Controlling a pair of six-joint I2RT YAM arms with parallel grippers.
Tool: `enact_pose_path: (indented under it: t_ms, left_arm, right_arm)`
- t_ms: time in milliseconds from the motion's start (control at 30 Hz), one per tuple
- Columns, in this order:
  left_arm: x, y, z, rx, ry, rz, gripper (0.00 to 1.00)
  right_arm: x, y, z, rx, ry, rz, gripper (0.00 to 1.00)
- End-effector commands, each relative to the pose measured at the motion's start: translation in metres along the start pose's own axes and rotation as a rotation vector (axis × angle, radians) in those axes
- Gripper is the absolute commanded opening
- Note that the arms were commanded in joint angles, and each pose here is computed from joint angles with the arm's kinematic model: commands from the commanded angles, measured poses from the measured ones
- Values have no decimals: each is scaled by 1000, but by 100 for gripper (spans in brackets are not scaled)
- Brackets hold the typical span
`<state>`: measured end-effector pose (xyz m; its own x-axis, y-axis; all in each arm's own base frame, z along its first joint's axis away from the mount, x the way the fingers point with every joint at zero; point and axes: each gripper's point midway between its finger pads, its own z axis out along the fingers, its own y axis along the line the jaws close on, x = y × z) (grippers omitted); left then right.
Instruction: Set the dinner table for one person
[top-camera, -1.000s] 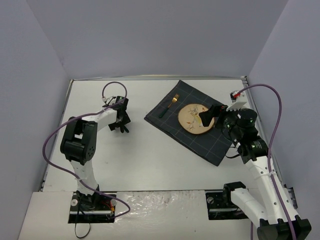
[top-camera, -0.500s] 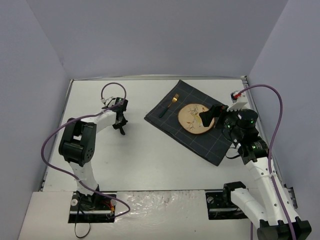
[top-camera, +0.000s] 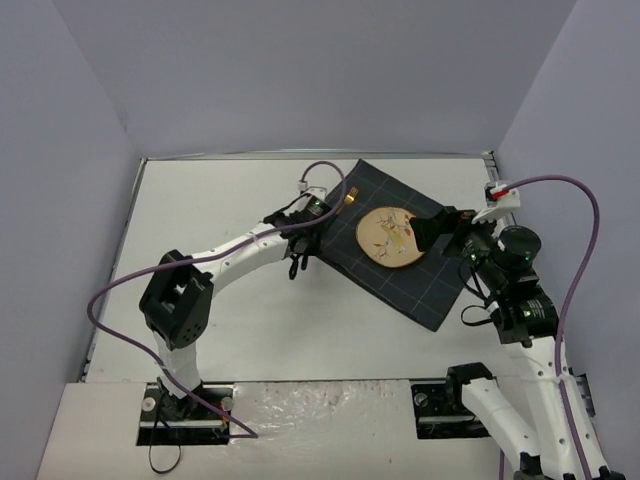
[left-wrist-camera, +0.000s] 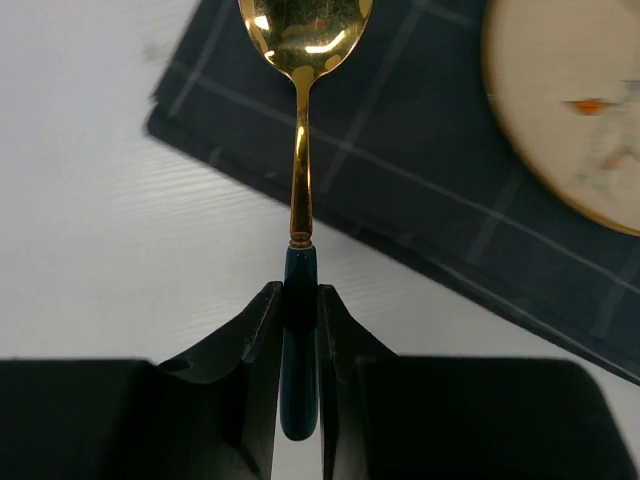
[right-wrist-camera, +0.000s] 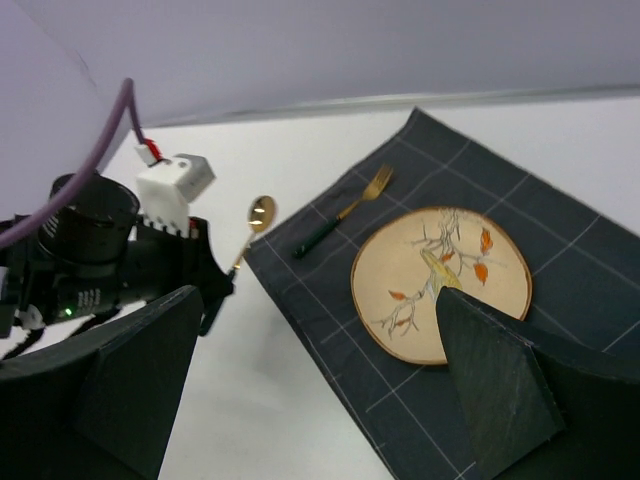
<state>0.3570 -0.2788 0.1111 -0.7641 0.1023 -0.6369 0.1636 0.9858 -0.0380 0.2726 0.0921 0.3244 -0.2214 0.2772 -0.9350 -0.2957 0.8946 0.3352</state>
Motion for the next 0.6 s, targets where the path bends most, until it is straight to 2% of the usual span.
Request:
enact_pose_path:
  t_ms: [0, 67, 133, 267, 567]
  left_arm:
    - [-36, -82, -33, 183, -108, 167, 0]
    - [-32, -108, -29, 221, -103, 209, 0]
    - [-39, -146, -43, 286, -140, 251, 0]
    - [-35, -192, -41, 356, -151, 285, 0]
    - [-23, -278, -53, 512, -232, 386, 0]
  right_arm:
    - [-75, 27, -36, -40, -220, -55, 100]
    - [-85, 30, -47, -38, -252, -72, 100]
    - [-95, 32, -58, -28, -286, -90, 100]
    - [-108, 34, -79, -12, -346, -116, 100]
    - [-104, 28, -88, 25, -339, -124, 100]
